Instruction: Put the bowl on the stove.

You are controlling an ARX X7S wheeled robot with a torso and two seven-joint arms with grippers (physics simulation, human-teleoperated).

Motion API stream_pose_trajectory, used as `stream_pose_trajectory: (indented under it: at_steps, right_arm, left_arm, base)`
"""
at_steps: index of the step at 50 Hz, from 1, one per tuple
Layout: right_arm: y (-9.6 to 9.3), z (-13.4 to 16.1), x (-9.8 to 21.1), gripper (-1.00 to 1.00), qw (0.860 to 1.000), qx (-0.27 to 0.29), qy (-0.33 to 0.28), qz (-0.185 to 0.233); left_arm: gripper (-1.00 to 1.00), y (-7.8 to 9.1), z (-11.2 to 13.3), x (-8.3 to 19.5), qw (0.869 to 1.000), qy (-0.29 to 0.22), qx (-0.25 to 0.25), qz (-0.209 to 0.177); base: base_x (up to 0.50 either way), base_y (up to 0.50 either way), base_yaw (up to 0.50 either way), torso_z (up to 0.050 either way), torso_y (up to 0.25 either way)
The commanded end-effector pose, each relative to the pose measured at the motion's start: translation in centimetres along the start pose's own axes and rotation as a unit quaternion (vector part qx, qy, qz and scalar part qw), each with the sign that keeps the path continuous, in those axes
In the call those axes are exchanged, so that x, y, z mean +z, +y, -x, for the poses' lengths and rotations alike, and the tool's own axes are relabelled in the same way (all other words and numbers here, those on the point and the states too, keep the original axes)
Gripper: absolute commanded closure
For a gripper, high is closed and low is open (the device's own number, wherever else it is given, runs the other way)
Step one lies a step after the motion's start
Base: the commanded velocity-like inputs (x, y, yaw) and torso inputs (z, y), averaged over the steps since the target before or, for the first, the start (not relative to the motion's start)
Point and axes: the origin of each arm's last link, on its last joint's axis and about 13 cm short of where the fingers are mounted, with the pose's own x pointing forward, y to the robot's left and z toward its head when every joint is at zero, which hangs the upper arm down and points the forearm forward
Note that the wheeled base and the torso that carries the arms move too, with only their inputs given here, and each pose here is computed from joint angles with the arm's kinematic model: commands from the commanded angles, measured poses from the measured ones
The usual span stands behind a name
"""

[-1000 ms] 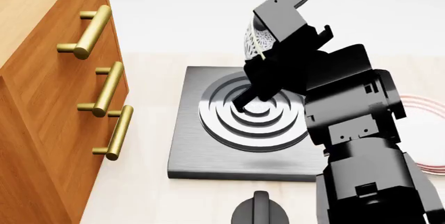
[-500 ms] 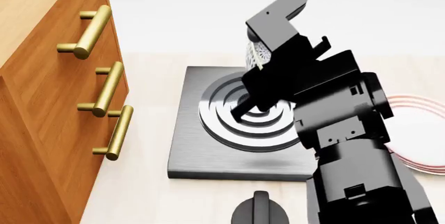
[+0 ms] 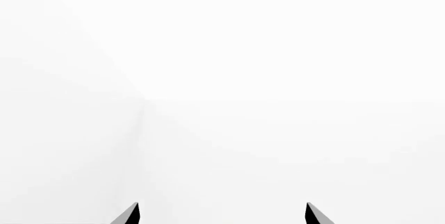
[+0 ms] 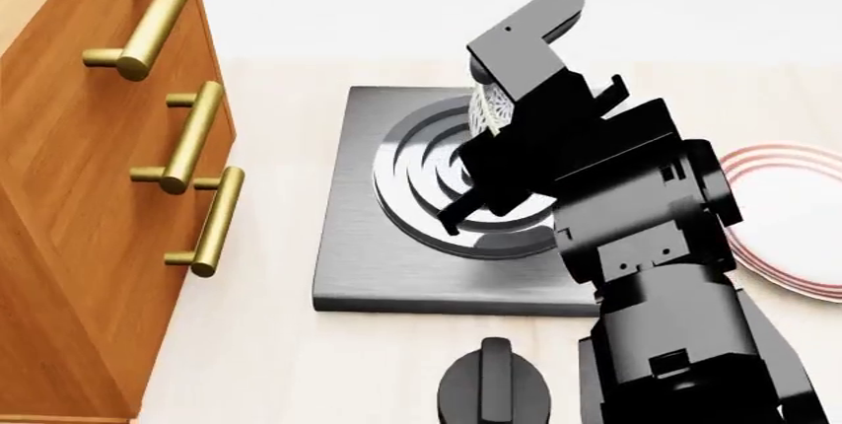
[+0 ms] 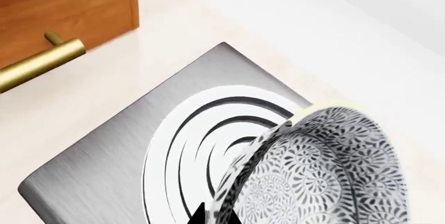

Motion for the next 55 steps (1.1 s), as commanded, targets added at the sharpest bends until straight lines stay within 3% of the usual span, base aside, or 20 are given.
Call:
stream_pose_trajectory:
  at_steps: [1, 35, 46, 55]
  right_arm:
    - [-0.05, 0.11, 0.30, 1.00, 1.000, -0.001, -0.005, -0.005]
    - [0.00, 0.08, 0.28, 1.00, 1.000, -0.009, -0.007, -0.013]
    - [0.01, 0.07, 0.37, 1.00, 0.999, -0.007, 0.020, 0.028]
    - [0.04, 0.13, 0.51, 1.00, 0.999, 0.000, 0.022, 0.023]
  left_arm:
    - [-1.00, 0.10, -0.02, 0.06, 1.000, -0.003, 0.005, 0.006]
    - [-1.00, -0.01, 0.11, -0.05, 1.000, -0.006, -0.006, -0.006]
    - [-1.00, -0.10, 0.14, -0.17, 1.000, -0.004, -0.007, -0.008]
    - [-1.00, -0.10, 0.17, -0.22, 1.000, -0.003, -0.007, -0.010]
  base:
    - [0.00, 0.00, 0.00, 0.000, 0.000]
    - [0.00, 0.00, 0.00, 0.000, -0.058]
    - [0.00, 0.00, 0.00, 0.000, 0.000]
    - [0.00, 0.00, 0.00, 0.000, 0.000]
